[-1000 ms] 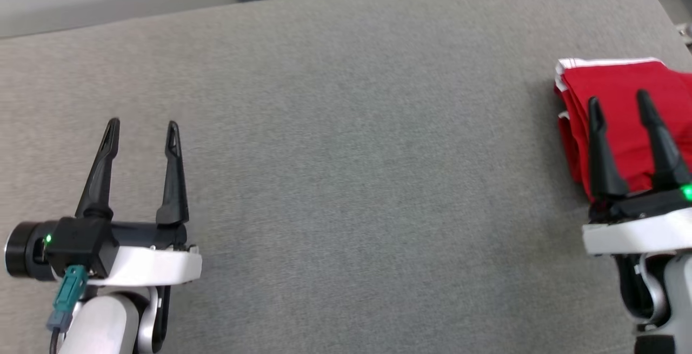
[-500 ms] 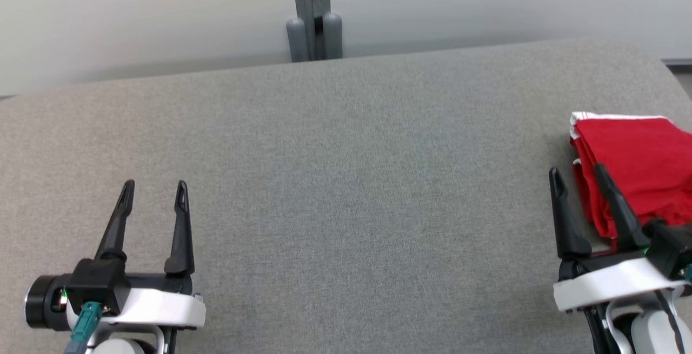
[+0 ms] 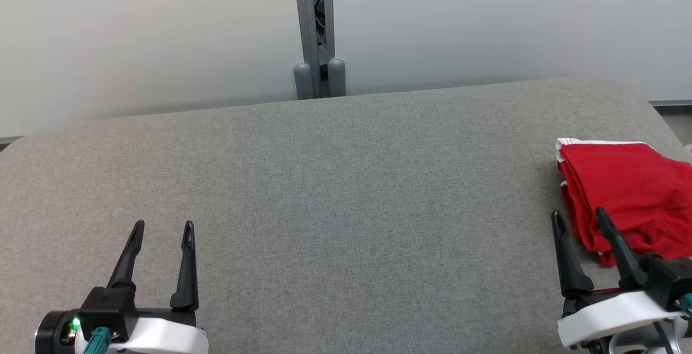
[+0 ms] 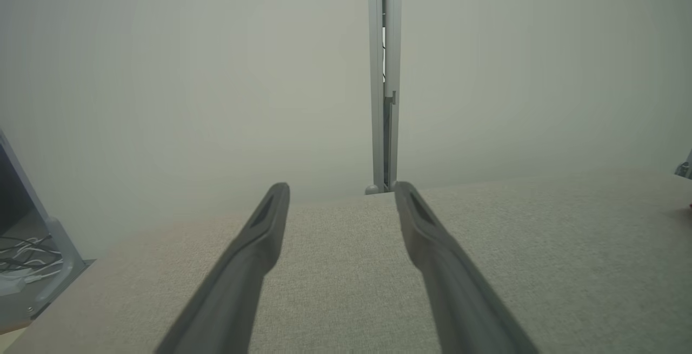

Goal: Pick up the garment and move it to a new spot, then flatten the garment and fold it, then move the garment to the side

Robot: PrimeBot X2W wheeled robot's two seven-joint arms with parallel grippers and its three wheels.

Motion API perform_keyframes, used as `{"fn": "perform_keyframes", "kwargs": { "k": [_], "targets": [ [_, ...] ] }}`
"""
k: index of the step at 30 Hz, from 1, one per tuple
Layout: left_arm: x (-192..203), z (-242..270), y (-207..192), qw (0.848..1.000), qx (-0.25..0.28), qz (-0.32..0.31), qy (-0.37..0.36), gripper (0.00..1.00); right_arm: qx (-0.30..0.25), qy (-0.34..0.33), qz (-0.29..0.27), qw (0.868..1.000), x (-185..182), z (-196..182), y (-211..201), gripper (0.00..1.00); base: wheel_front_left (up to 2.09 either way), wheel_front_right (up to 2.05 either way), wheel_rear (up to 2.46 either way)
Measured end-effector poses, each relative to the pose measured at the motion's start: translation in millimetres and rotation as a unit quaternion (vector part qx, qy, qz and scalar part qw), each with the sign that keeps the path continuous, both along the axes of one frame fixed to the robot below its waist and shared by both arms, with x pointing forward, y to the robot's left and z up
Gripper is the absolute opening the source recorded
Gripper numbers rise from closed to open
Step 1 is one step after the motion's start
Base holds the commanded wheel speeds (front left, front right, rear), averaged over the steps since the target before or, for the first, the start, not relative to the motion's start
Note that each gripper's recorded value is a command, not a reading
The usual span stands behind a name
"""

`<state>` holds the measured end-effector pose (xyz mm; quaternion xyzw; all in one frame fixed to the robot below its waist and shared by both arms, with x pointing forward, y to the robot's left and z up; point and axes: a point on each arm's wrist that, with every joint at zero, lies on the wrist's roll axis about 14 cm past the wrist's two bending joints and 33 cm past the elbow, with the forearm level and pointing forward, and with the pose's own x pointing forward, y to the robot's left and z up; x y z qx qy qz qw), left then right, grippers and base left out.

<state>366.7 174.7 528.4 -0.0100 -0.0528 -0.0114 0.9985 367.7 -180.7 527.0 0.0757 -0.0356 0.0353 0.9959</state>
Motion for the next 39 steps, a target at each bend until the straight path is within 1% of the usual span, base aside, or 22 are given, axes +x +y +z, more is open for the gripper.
{"fn": "perform_keyframes", "kwargs": {
  "k": [6,39],
  "targets": [
    [-5,-3,1,1.000,-0.002,-0.001,0.009,1.00,-0.001,0.002,0.000,1.000,-4,0,0,1.00,0.00,0.00,0.00],
    [-5,-17,4,0.999,-0.007,0.005,0.036,1.00,0.009,0.008,0.012,1.000,0,-2,10,1.00,0.00,0.00,0.00]
  ]
}}
